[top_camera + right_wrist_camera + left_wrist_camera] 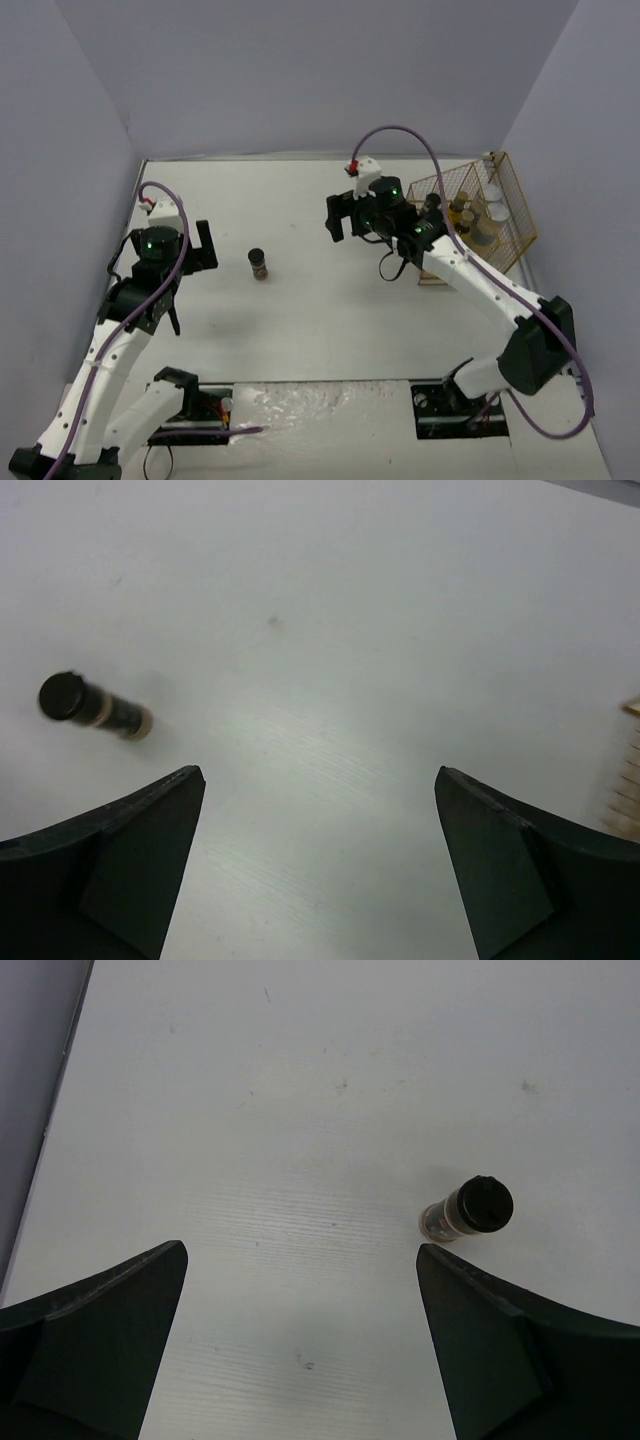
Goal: Organize the condiment bottles
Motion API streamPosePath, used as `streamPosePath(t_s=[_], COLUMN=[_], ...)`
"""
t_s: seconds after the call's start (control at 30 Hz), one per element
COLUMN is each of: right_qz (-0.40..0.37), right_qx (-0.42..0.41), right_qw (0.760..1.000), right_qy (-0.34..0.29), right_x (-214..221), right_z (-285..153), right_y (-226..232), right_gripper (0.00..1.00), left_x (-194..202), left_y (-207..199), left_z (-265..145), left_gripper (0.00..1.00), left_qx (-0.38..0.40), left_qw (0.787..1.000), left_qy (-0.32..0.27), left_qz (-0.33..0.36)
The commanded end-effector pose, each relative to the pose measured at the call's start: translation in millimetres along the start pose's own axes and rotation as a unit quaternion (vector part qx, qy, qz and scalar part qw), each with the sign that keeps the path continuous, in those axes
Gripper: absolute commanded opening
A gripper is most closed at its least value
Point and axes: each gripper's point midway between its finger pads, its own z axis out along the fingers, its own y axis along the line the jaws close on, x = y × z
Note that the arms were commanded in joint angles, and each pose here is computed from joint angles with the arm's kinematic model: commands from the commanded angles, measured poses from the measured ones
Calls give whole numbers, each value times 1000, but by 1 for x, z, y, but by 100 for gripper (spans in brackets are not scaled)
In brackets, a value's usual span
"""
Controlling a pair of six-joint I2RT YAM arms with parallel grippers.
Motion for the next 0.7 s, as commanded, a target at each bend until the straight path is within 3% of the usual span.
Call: streamPosePath(t_s=[0.0, 0.3, 0.67], right_qz=[-109, -165, -190], right_qx=[-157, -239, -284], right_qw=[981, 956, 940], right_qy=[-37, -45, -2], right_x=[-9, 4, 48], right_z=[29, 84, 132], right_y=[86, 167, 214], right_gripper=[98, 98, 96], left_x=[-24, -23, -22], left_y=[-1, 0, 0], left_z=[-3, -2, 0], left_gripper=[97, 97, 97], left_qx=[1, 0, -2], left_qw=[999, 999, 999], left_qy=[-34, -32, -30], left_qz=[-17, -17, -17])
